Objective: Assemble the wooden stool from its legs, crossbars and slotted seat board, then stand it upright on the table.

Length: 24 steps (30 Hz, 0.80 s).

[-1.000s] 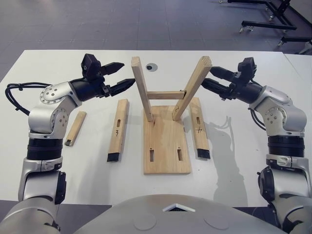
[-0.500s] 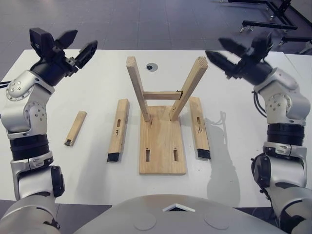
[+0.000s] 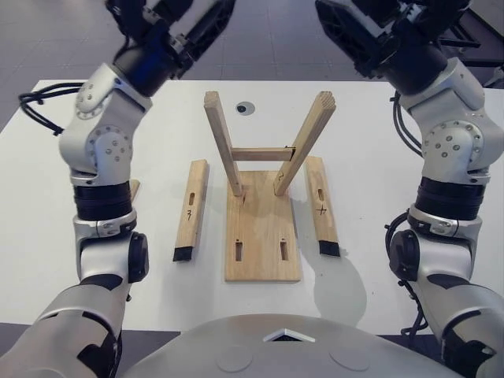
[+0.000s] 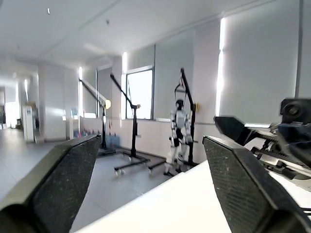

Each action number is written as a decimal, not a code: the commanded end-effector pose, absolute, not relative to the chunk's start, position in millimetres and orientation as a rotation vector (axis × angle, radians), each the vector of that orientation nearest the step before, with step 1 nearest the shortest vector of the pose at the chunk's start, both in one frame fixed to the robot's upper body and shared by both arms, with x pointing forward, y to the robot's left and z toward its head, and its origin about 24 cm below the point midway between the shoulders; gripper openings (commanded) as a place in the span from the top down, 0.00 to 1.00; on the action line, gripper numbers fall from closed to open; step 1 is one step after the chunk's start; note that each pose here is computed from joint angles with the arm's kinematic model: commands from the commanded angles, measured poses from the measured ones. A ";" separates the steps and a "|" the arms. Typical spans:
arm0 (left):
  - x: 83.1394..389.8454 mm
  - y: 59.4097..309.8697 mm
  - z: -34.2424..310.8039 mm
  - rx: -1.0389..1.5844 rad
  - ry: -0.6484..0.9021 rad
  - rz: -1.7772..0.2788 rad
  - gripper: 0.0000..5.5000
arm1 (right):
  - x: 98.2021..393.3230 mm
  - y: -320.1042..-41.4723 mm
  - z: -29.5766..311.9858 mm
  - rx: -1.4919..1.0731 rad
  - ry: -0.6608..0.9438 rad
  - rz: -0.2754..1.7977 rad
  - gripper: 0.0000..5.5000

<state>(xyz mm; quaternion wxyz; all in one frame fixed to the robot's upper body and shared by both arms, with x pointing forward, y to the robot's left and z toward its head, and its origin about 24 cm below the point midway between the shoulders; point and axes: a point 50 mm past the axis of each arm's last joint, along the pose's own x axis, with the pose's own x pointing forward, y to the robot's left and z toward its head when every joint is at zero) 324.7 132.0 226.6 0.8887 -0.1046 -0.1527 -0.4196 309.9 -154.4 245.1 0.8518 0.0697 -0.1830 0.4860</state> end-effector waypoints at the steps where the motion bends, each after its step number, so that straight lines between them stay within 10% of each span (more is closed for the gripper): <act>1: 328.6 118.9 170.4 -0.230 -0.099 -0.892 0.30 | 311.8 -148.2 205.3 0.096 -0.210 1.057 0.24; 16: 323.9 120.7 189.6 -0.194 -0.300 -0.848 0.30 | 309.3 -159.5 213.3 0.134 -0.276 1.033 0.24; 24: 285.1 202.1 224.3 -0.119 -0.503 -0.466 0.30 | 301.9 -195.3 231.7 0.357 -0.413 0.866 0.24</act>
